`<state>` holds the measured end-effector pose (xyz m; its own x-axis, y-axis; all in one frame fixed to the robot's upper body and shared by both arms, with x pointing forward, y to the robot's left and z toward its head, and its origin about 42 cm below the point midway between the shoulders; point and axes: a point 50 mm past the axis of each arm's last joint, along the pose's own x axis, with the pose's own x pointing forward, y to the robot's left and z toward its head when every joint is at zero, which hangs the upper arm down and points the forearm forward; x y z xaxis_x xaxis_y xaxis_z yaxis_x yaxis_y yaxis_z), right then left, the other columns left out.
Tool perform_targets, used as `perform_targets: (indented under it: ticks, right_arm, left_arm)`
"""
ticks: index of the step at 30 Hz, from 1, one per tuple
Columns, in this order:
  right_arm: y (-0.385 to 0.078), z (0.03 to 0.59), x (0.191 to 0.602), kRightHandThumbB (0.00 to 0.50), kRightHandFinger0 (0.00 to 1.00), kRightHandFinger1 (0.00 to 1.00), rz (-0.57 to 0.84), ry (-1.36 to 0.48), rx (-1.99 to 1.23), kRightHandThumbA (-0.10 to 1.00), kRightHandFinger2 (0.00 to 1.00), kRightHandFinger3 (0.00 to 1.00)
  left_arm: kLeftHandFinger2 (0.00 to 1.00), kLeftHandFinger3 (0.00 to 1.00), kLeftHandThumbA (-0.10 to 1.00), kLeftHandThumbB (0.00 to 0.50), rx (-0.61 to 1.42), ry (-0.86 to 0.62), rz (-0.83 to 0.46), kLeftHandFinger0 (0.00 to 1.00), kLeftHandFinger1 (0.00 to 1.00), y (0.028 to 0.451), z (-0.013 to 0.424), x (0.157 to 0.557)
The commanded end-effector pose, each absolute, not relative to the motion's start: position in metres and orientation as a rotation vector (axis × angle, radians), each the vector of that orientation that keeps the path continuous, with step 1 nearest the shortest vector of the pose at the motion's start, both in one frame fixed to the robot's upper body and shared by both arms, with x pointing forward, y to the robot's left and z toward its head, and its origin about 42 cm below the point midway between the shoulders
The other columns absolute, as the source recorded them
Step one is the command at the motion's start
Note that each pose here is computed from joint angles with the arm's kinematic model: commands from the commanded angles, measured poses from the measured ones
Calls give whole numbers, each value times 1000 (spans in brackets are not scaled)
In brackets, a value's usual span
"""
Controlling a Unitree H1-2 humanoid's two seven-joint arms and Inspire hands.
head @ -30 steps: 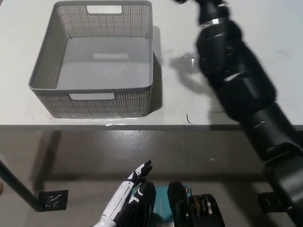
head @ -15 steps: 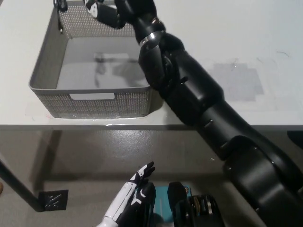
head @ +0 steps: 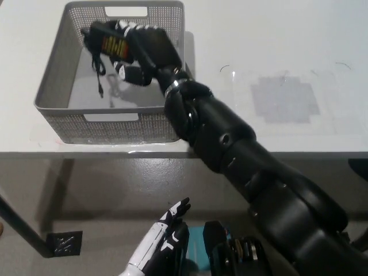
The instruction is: Use the right hand to pick up a black power cord and place it into a container on the left hand side
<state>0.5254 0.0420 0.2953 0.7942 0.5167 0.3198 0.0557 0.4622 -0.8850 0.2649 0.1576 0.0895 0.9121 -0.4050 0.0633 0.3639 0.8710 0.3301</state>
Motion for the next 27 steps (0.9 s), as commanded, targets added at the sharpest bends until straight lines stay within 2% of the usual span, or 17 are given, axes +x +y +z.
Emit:
perform_targets:
  ticks: [1,2,3,5,6,7,8,9,10,11,13,18,23,27]
  right_arm:
    - [67,329,520,212,0,374,357,-720,-1061,-100,779,598]
    - [67,327,521,216,0,357,360,-713,-1069,-100,752,496]
    - [66,323,521,208,0,371,387,-689,-1065,-100,762,468]
    - [65,319,522,174,33,397,415,-635,-1080,-60,715,529]
    - [64,318,523,197,133,513,423,-622,-1083,80,847,709]
    - [63,317,524,206,183,510,431,-611,-1086,219,787,691]
    - [60,317,526,342,819,1000,473,-570,-1083,520,1000,1000]
    - [58,317,528,369,1000,1000,497,-554,-1089,577,1000,1000]
    - [55,315,529,463,1000,1000,516,-539,-1110,758,1000,1000]
    - [54,315,530,497,1000,1000,521,-529,-1129,857,1000,1000]
    - [51,313,531,500,1000,1000,518,-506,-1124,1000,1000,1000]
    - [46,313,533,480,1000,1000,506,-493,-1093,1000,1000,1000]
    - [40,321,536,500,1000,1000,500,-522,-1079,1000,1000,1000]
    - [36,366,536,500,1000,1000,493,-642,-981,1000,1000,1000]
  left_arm:
    - [1000,1000,1000,165,307,-187,-434,1000,1000,154,99,269]
    - [1000,1000,1000,166,308,-187,-439,1000,1000,154,99,270]
    - [1000,1000,1000,153,312,-193,-441,1000,1000,154,99,270]
    - [1000,1000,1000,154,331,-193,-446,1000,1000,154,100,271]
    - [1000,1000,1000,148,334,-195,-450,1000,1000,154,100,271]
    - [1000,1000,1000,147,337,-198,-453,1000,1000,154,100,272]
    - [1000,1000,1000,170,344,-189,-460,1000,1000,154,101,272]
    - [1000,1000,1000,170,343,-188,-461,1000,1000,154,101,272]
    - [1000,1000,1000,162,334,-192,-459,1000,1000,153,101,272]
    - [1000,1000,1000,156,335,-191,-459,1000,1000,153,101,272]
    - [1000,1000,1000,156,336,-191,-459,1000,1000,152,102,272]
    - [1000,1000,1000,135,337,-197,-452,1000,1000,152,102,271]
    - [1000,1000,1000,119,331,-198,-456,1000,1000,151,100,271]
    - [1000,1000,1000,80,319,-200,-460,1000,1000,151,100,271]
